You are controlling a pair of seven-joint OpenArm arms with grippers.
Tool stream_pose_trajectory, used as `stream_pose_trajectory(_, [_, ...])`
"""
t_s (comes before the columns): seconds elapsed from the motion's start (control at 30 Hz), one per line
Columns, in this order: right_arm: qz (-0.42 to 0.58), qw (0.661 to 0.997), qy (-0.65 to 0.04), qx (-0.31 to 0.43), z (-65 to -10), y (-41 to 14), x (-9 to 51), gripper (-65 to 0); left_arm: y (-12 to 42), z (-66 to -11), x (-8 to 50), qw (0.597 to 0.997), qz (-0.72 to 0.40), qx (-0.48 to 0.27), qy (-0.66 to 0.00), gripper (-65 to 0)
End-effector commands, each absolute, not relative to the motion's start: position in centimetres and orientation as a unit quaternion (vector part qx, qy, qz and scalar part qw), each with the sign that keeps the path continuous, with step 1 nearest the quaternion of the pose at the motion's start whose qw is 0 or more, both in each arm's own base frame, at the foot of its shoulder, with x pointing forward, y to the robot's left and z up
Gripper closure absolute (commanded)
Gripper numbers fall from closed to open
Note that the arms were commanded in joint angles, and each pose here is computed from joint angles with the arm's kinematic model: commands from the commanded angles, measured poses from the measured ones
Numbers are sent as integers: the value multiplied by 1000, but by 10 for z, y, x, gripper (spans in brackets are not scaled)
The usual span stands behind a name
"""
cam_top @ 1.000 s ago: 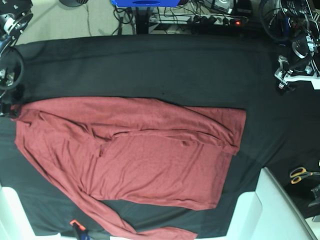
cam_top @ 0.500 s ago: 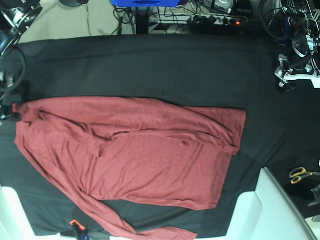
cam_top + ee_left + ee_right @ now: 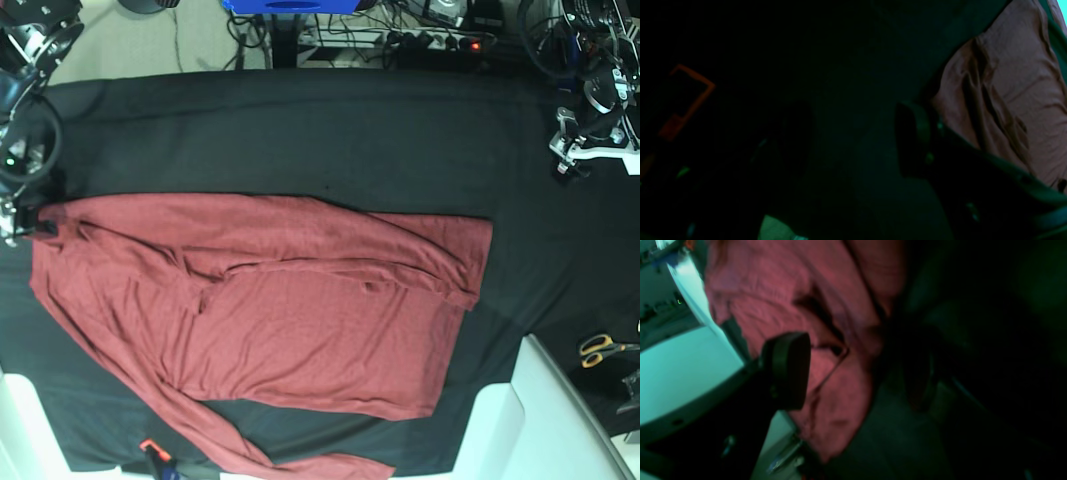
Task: Fold the T-shirt properly
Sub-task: 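Grasp the shirt's shoulder corner with the right gripper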
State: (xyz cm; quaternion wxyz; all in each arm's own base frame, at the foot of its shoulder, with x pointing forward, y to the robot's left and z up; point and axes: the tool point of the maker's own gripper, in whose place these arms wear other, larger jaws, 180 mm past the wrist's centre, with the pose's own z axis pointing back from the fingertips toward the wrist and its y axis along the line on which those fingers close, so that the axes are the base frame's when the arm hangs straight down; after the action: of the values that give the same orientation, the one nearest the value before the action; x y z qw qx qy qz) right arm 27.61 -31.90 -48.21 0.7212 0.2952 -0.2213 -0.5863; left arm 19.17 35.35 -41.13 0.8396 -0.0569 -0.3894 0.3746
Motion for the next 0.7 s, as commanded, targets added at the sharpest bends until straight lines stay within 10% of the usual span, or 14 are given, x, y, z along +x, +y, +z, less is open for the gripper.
stream_pose_trajectory(0.0, [-583, 723, -243, 280, -473, -336, 282, -404, 361, -399, 198, 835, 365, -53, -409, -383])
stream_pose_trajectory(0.67, [-614, 705, -240, 262, -482, -362, 288, -401, 362, -398, 197, 834, 365, -52, -410, -383])
